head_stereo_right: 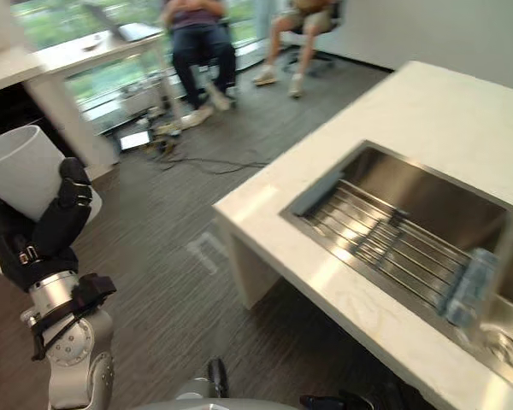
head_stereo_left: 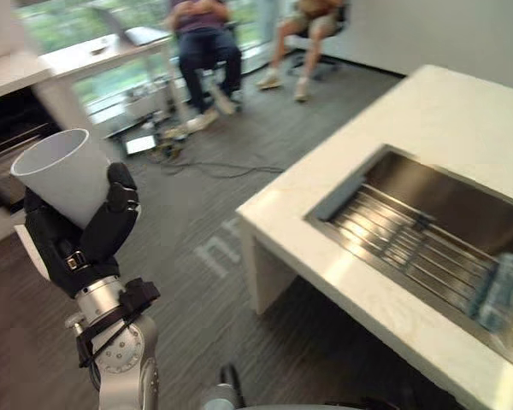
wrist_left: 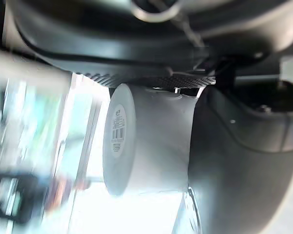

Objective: Walk over to the sink, pick up the cup, carry it to the dishwasher, place the cup inside the dishwasher, then close the dishwasher door

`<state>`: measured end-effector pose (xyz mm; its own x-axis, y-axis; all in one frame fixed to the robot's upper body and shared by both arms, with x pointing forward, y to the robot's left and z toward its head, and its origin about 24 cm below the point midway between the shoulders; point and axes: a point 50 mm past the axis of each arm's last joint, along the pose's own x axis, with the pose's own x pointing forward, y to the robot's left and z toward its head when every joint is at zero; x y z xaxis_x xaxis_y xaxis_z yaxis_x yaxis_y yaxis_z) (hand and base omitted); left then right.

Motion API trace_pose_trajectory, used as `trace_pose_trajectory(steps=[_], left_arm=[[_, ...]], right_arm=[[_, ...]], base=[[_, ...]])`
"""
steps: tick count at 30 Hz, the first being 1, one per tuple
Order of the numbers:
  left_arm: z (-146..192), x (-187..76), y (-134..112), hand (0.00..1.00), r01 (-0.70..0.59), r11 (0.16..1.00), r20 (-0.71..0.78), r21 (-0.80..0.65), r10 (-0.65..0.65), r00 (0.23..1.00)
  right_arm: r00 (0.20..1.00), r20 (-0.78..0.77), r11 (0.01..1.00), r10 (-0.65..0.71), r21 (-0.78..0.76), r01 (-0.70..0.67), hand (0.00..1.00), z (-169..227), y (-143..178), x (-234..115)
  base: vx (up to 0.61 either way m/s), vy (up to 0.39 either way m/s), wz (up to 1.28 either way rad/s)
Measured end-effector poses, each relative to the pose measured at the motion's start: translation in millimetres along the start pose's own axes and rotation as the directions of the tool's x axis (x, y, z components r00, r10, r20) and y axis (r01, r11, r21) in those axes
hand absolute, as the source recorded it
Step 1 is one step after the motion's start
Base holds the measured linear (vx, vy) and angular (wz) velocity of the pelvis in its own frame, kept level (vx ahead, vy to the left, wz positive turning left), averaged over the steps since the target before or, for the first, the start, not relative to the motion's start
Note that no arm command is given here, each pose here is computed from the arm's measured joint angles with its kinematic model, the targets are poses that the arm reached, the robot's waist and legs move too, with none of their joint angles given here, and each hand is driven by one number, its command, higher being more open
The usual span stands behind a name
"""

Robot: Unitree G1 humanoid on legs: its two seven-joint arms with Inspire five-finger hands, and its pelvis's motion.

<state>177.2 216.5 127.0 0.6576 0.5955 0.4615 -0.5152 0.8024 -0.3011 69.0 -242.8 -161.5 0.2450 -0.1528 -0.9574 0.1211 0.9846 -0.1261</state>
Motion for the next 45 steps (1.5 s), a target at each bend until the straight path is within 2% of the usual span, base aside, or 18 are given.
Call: trace_pose_trajectory(steps=[2,4,6,11,13,15,16,18,21,24,27,31,32,37,39,41,45], left_arm=[[8.1,-2.9,1.4,0.0,-0.017,1.0,0.025,-0.017,0.017,1.0],[12.1,-4.7,-8.0,0.0,0.027,0.999,0.047,-0.036,-0.026,0.999],[10.1,-8.3,-14.5,0.0,0.072,0.996,0.032,-0.051,-0.07,0.997],[-3.2,-16.9,-3.3,0.0,0.071,0.998,-0.027,0.004,-0.07,0.997],[-12.9,-18.3,-12.7,0.0,0.128,0.992,-0.048,-0.018,-0.129,0.99],[-29.4,-21.2,-39.7,0.0,0.268,0.955,-0.058,-0.13,-0.277,0.959],[-35.2,-22.6,-45.8,0.0,0.29,0.945,-0.074,-0.153,-0.304,0.95],[-59.5,-35.3,-54.4,0.0,0.331,0.932,-0.175,-0.149,-0.354,0.919],[-65.2,-39.2,-53.7,0.0,0.36,0.929,-0.194,-0.091,-0.371,0.908],[-58.1,-46.2,-69.6,0.0,0.442,0.894,-0.149,-0.072,-0.448,0.882],[-57.1,-46.1,-74.3,0.0,0.499,0.866,-0.131,-0.03,-0.499,0.857],[-54.7,-39.2,-68.5,0.0,0.498,0.867,-0.115,-0.005,-0.495,0.861],[-43.0,-29.0,-64.2,0.0,0.451,0.891,-0.077,-0.059,-0.454,0.887],[-42.7,-29.6,-65.1,0.0,0.442,0.894,-0.077,-0.067,-0.446,0.891],[-40.3,-21.5,-67.7,0.0,0.418,0.901,-0.061,-0.118,-0.427,0.902],[-40.7,-19.9,-71.9,0.0,0.421,0.893,-0.062,-0.16,-0.434,0.899],[-51.7,-23.7,-76.7,0.0,0.4,0.866,-0.132,-0.3,-0.453,0.882]], right_arm=[[0.999,0.04,0.999,0.004,-0.032,-0.003,1.0,17.5,-0.7,0.8],[0.999,0.05,0.998,0.016,-0.062,-0.013,1.0,24.1,0.3,1.0],[0.996,0.034,0.994,0.085,-0.071,-0.082,1.0,21.5,18.0,1.9],[0.989,0.039,0.989,0.142,-0.047,-0.14,1.0,24.7,37.3,2.6],[0.991,0.037,0.991,0.129,0.019,-0.129,1.0,11.6,35.2,1.1],[0.994,0.085,0.978,0.072,0.191,-0.087,1.0,7.0,26.6,-2.0],[0.994,0.091,0.971,0.063,0.224,-0.082,1.0,7.1,26.0,-2.2],[0.995,0.091,0.938,0.042,0.338,-0.071,1.0,8.1,28.2,-1.9],[0.987,0.139,0.939,0.078,0.323,-0.12,1.0,24.1,33.9,-1.2],[0.989,0.08,0.937,0.121,0.32,-0.141,1.0,13.3,38.4,-0.9],[0.989,0.061,0.953,0.137,0.264,-0.148,1.0,15.5,40.5,-0.5],[0.986,0.063,0.958,0.151,0.238,-0.162,1.0,15.9,44.7,-0.6],[0.976,0.053,0.959,0.211,0.18,-0.217,1.0,19.0,54.4,-1.3],[0.979,0.044,0.96,0.2,0.193,-0.204,1.0,14.2,49.2,-1.2],[0.971,0.1,0.931,0.215,0.28,-0.235,1.0,9.6,44.2,-3.0],[0.966,0.128,0.92,0.223,0.3,-0.252,1.0,7.7,40.3,-4.2],[0.966,0.113,0.885,0.232,0.386,-0.258,1.0,-34.7,28.6,-11.8]], base=[[0.0,0.244,1.18],[0.02,0.235,1.33],[-0.02,0.269,1.44],[0.03,0.125,1.12],[0.11,0.054,2.26],[0.13,-0.122,3.39],[0.09,-0.197,2.89],[0.06,-0.069,1.6],[0.01,-0.014,0.73],[0.15,-0.054,0.74],[0.13,-0.056,0.49],[0.1,-0.056,0.23],[0.0,0.0,0.0],[-0.04,-0.018,-0.25],[-0.11,-0.039,-0.55],[-0.06,-0.032,0.06],[0.0,-0.037,0.21]])
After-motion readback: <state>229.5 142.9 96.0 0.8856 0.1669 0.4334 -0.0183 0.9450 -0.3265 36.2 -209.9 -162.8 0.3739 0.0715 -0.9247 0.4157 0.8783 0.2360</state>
